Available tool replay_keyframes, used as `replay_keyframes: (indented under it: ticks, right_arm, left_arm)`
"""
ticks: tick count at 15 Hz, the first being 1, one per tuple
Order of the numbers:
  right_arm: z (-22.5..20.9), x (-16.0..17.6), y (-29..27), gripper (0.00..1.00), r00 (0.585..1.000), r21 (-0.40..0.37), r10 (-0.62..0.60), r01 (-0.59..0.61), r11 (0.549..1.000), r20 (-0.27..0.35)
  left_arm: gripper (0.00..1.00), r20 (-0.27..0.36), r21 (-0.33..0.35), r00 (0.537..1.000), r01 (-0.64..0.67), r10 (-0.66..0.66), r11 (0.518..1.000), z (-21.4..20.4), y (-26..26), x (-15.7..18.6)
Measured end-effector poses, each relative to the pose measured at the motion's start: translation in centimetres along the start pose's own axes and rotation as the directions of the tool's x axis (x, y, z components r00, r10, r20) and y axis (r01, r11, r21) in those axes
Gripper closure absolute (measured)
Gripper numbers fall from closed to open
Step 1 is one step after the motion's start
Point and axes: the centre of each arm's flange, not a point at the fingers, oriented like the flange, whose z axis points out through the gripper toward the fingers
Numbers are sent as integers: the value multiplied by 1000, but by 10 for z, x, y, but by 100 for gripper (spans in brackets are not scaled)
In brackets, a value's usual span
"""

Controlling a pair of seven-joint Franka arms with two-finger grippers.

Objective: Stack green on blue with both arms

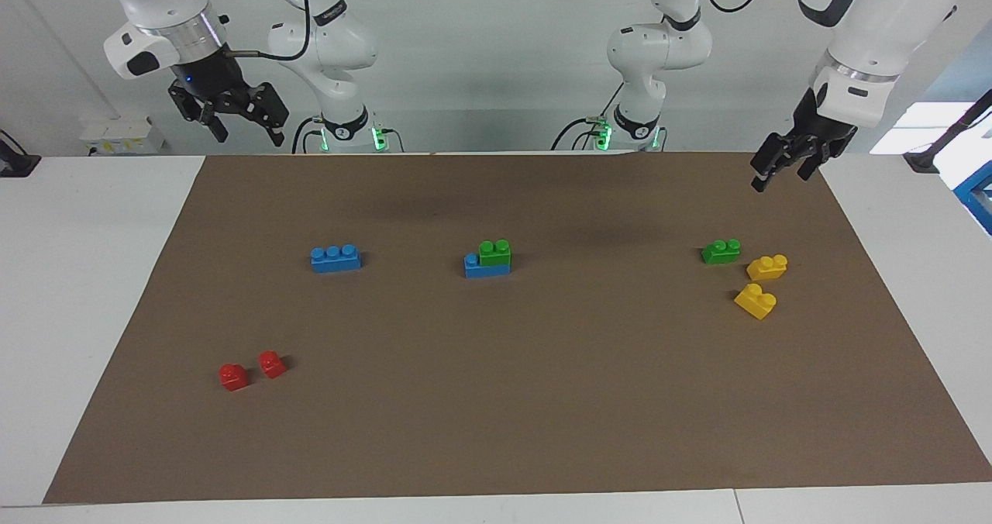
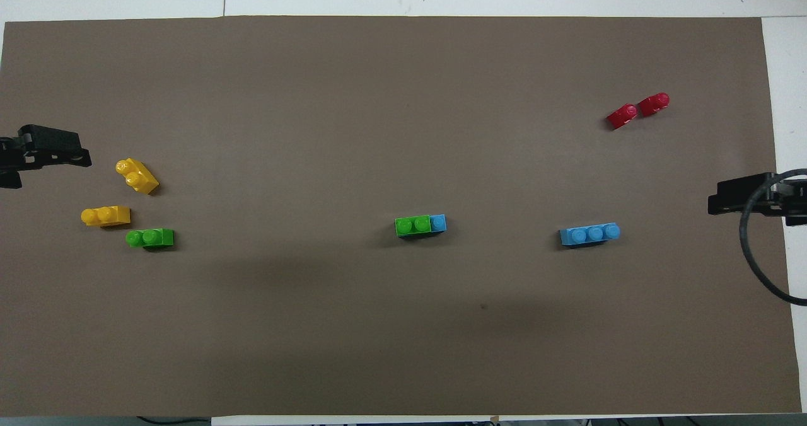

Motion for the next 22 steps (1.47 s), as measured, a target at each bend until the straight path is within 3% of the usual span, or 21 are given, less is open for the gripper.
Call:
replay_keyframes:
  ticks: [5, 9, 14, 22]
  right_arm:
    - [3, 13, -1, 0, 999, -6, 1, -1, 1000, 38]
    - [5, 21, -2, 0, 999, -8, 0, 0, 1000, 43]
    - [2, 22, 2, 0, 1000, -77, 1, 1, 997, 26]
    - [1, 22, 3, 0, 1000, -80, 2, 0, 997, 23]
  left_arm:
    - [0, 13, 1, 997, -73, 73, 997, -31, -1, -6]
    - [0, 4, 2, 996, -93, 93, 996, -24, 8, -3]
    - [0, 28, 8, 994, -107, 107, 994, -10, 18, 0]
    - [0, 32, 28, 989, -147, 146, 989, -8, 13, 0]
